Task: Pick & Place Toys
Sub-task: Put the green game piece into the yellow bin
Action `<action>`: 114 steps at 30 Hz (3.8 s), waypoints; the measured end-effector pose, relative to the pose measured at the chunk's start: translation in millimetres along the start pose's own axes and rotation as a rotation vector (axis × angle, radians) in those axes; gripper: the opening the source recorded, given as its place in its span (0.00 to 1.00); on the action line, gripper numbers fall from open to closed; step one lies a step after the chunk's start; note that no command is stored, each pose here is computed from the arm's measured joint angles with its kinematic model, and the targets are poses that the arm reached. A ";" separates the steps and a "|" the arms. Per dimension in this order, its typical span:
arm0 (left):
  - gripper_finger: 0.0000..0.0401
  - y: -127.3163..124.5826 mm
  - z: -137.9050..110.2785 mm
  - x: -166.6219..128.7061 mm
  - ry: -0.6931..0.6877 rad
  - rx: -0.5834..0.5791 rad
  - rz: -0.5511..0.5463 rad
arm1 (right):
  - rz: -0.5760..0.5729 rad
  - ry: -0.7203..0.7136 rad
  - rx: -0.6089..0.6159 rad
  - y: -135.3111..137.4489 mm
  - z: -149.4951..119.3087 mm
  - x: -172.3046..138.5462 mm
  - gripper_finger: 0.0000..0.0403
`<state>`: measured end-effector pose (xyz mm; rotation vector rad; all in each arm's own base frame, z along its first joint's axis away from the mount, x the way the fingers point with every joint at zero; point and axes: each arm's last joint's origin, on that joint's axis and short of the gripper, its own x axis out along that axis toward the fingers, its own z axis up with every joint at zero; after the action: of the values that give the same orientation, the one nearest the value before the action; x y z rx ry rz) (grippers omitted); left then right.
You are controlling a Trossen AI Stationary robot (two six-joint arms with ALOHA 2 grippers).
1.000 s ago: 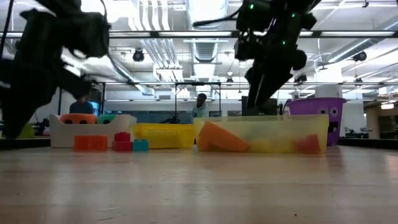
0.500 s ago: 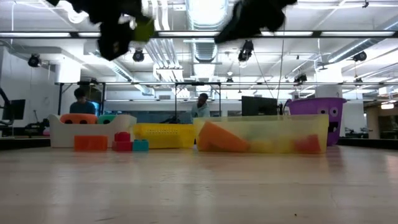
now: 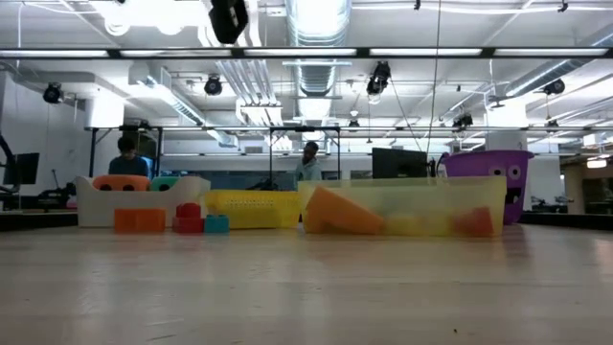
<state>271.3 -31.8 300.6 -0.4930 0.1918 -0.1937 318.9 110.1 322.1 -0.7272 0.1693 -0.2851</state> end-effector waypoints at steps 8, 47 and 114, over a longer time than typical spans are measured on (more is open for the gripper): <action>0.31 -0.6 11.9 15.2 0.022 0.043 -0.019 | 0.053 -0.036 0.006 9.1 11.7 11.6 0.83; 0.74 -1.7 21.9 29.6 0.059 -0.039 -0.091 | 0.093 0.008 0.004 10.4 10.3 17.2 0.34; 0.91 55.5 -16.8 -35.7 0.521 -0.142 0.829 | 0.346 1.209 0.753 -28.8 -248.8 52.3 0.33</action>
<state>240.6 16.8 264.0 -0.4606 0.9008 0.5150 300.6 -83.4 155.6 0.3086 1.2473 -0.3913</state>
